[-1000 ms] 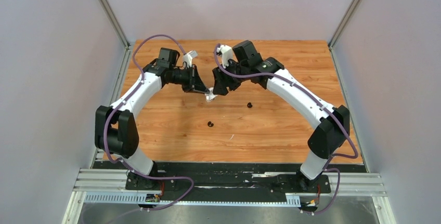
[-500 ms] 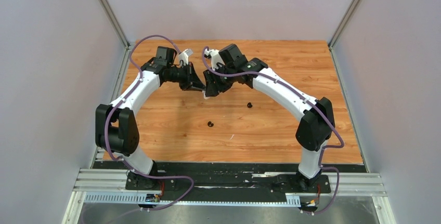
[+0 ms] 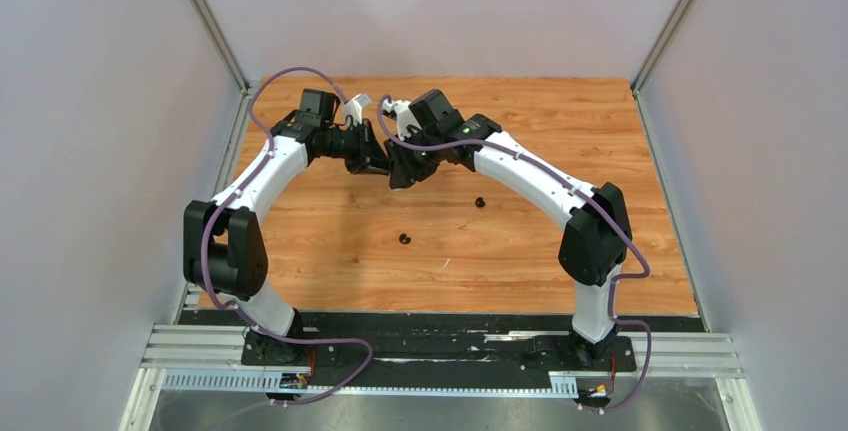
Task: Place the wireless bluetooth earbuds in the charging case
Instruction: Place the earbud in the charging case.
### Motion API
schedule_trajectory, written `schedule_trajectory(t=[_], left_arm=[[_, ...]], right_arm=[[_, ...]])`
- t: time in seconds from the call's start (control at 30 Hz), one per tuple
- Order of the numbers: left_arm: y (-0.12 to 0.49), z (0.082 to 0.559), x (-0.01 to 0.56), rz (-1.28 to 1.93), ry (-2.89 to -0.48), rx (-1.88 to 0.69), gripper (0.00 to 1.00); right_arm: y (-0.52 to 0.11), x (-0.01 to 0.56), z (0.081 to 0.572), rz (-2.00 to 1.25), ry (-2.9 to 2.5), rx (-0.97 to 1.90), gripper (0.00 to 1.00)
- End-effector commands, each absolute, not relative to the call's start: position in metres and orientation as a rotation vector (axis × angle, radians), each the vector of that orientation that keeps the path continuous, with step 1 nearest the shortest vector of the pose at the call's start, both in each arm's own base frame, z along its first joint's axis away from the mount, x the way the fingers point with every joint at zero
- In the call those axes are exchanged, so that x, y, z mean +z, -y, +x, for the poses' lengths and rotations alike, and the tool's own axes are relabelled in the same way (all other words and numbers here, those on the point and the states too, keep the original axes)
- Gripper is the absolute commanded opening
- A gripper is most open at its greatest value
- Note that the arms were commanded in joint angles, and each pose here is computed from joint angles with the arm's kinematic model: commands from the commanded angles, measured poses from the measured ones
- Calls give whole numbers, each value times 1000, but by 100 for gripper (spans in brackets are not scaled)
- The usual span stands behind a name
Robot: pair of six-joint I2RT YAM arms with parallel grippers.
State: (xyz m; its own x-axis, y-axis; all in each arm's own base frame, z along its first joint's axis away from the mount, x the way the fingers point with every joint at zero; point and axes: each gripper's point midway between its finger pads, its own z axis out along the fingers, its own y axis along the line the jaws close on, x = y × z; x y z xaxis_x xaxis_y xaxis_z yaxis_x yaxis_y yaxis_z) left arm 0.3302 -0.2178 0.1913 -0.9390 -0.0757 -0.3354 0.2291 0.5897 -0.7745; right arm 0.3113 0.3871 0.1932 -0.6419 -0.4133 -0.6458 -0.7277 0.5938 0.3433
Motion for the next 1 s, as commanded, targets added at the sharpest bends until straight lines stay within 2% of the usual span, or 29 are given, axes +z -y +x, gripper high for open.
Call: schedule_trajectory(t=[0.0, 0.4, 0.7, 0.97], left_arm=[[222, 330, 209, 174, -2419, -1326, 0], [226, 326, 211, 222, -2402, -1375, 0], [235, 314, 222, 326, -2337, -1521, 0], [244, 298, 233, 426, -2289, -1635, 0]], right_arm=[[-398, 213, 323, -859, -2252, 824, 36], [-394, 219, 323, -999, -2158, 789, 0], [-389, 231, 304, -1373, -1884, 766, 0], [-382, 231, 282, -1693, -1556, 623, 0]])
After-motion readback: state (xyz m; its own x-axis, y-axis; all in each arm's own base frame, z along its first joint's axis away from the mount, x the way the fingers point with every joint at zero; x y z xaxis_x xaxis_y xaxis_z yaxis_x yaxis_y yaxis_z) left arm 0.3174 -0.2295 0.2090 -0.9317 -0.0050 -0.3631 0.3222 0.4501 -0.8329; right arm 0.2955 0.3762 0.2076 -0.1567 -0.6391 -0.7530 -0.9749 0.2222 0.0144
